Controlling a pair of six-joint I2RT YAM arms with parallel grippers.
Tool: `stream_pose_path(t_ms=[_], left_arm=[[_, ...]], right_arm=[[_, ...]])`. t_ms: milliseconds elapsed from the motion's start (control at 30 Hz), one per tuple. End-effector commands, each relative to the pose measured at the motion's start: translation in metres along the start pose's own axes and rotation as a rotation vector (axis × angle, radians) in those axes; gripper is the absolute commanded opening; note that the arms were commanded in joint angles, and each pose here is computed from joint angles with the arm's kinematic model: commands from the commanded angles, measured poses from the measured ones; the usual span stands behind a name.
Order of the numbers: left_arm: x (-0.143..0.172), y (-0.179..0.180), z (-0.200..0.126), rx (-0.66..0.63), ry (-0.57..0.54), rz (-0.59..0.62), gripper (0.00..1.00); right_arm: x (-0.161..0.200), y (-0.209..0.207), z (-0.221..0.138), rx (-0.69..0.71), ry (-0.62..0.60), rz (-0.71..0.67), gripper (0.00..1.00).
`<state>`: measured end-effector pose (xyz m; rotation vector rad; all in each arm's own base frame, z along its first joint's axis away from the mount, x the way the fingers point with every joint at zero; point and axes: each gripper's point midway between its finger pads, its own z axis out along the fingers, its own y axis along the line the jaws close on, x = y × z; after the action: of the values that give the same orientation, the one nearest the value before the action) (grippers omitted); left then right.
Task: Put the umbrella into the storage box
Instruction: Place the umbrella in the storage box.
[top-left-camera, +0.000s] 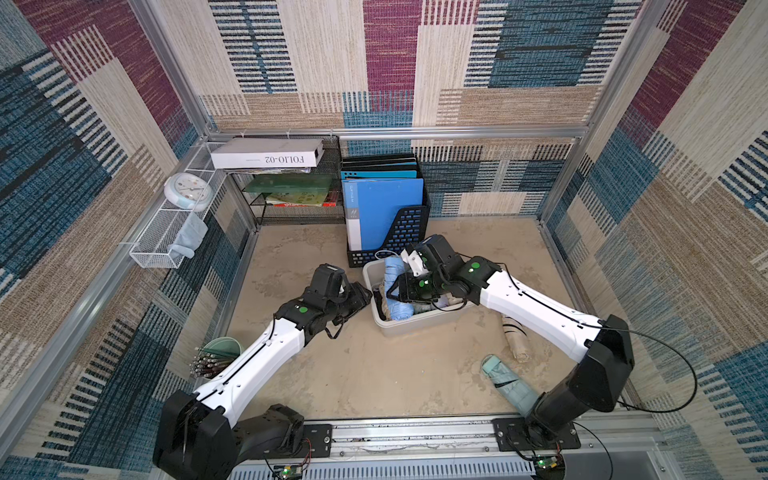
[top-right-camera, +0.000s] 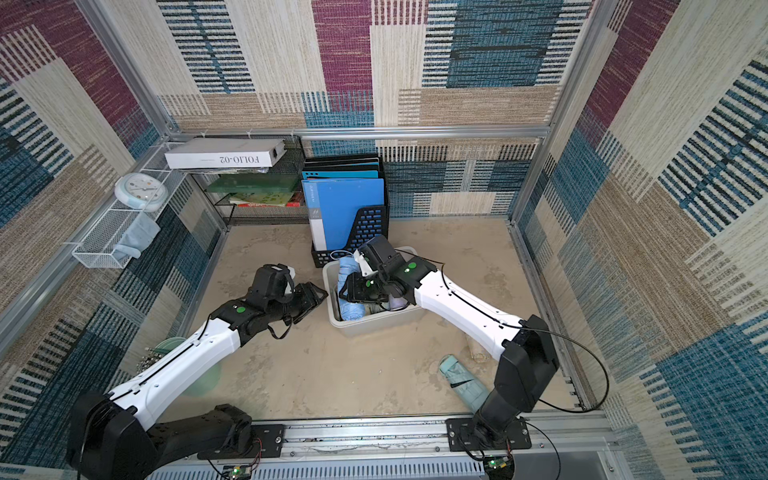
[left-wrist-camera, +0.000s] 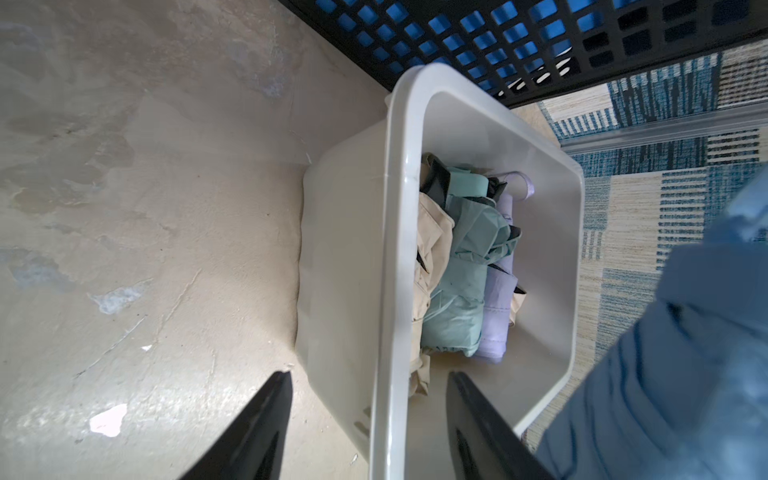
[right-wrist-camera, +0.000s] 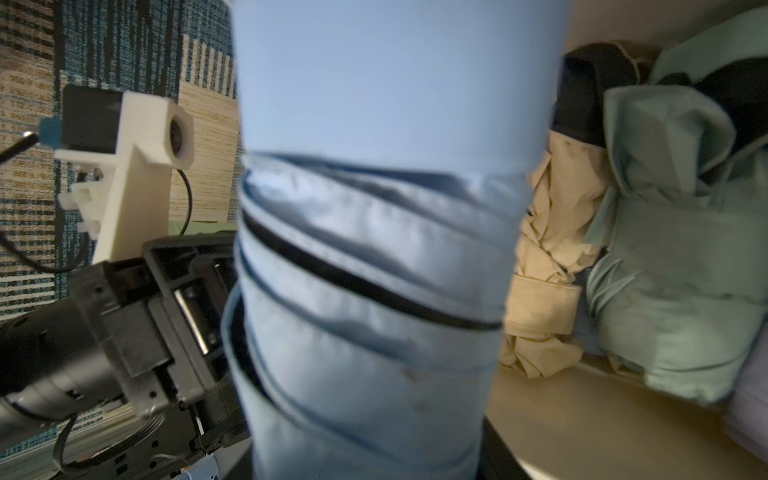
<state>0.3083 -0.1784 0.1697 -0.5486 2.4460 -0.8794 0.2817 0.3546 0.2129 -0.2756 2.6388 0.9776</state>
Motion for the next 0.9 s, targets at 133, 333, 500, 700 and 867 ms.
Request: stream_pose_path(t_ms=[133, 333, 500, 700, 867], left_arm=[[0.003, -0.009, 0.010, 0.041, 0.030, 0.007, 0.59], [0.006, -0.007, 0.017, 0.040, 0.047, -0.004, 0.52], [0.006, -0.007, 0.020, 0.042, 0.051, -0.006, 0.48], [0.006, -0.007, 0.021, 0.042, 0.053, -0.005, 0.45], [0.006, -0.007, 0.023, 0.043, 0.054, -0.004, 0.42]], right_arm=[[-0.009, -0.007, 0.035, 0.003, 0.056, -0.018, 0.32], [-0.008, -0.019, 0.056, 0.035, 0.080, -0.021, 0.36], [-0.005, -0.028, 0.062, 0.069, 0.101, -0.033, 0.62], [-0.019, -0.029, 0.037, 0.112, 0.044, -0.076, 0.73], [-0.013, -0.032, 0.025, 0.128, 0.033, -0.084, 0.65]])
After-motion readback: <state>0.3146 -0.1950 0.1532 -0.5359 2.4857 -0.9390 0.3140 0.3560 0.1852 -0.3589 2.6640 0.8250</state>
